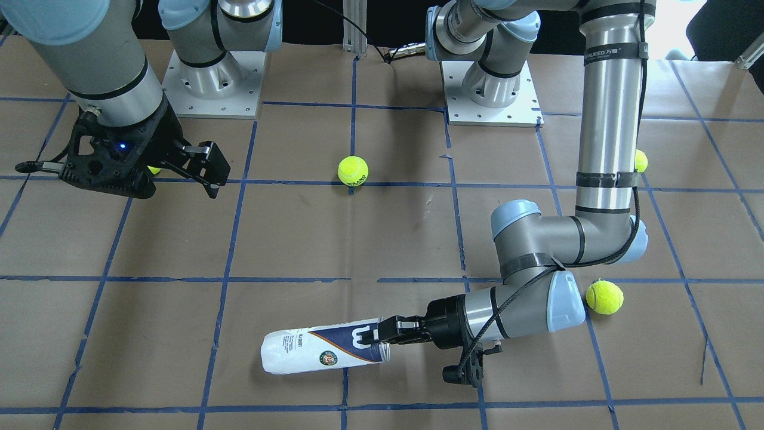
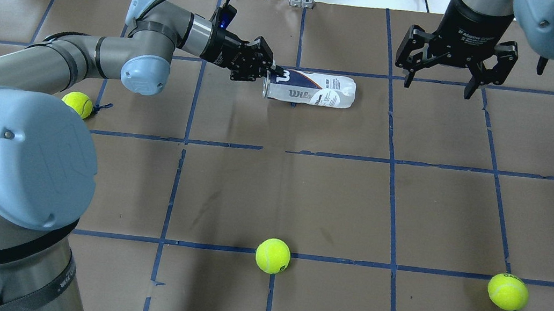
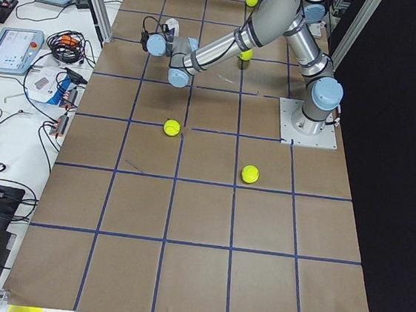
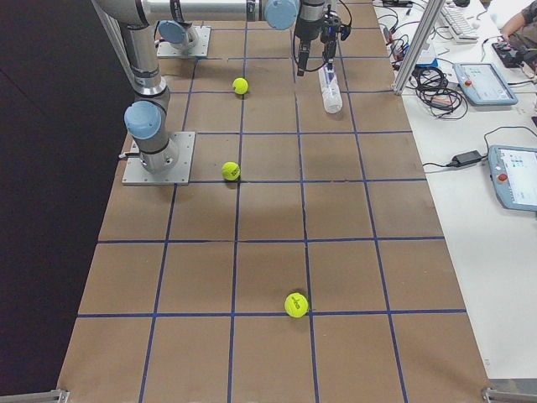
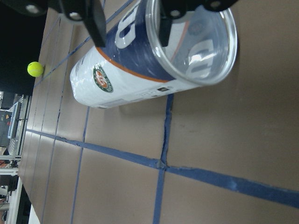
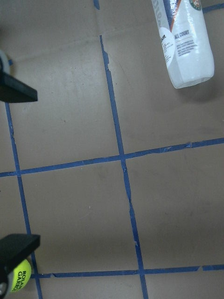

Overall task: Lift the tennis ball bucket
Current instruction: 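Grip the can's open end with the left gripper and tilt it upright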

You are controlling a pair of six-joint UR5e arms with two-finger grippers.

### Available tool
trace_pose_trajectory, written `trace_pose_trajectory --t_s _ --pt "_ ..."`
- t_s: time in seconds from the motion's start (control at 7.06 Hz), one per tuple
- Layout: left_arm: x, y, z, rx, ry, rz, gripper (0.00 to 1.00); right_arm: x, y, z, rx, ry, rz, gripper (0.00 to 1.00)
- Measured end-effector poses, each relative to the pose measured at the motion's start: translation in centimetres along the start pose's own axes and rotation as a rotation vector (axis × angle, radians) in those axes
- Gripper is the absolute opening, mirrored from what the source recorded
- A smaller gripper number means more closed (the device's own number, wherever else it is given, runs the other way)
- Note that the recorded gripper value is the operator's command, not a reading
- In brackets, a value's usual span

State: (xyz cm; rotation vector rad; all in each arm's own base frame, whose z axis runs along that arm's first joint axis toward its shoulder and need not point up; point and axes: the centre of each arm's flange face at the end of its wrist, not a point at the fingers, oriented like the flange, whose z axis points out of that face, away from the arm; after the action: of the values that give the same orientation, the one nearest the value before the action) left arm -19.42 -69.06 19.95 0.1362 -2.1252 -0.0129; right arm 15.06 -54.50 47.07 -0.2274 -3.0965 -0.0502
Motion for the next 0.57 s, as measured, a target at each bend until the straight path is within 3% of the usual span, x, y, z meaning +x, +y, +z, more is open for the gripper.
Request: trace_pose_trajectory --t_s 0.28,0.57 --pt "6.3 1.1 -4.1 0.050 0.027 -0.037 0.00 -0.1 -0.2 -0.1 0.012 0.000 -0.005 1.00" --pt "11.6 2.0 -9.1 0.108 -0.049 -0.097 0.00 0.3 -0.5 0.0 0.020 0.005 -0.010 1.00"
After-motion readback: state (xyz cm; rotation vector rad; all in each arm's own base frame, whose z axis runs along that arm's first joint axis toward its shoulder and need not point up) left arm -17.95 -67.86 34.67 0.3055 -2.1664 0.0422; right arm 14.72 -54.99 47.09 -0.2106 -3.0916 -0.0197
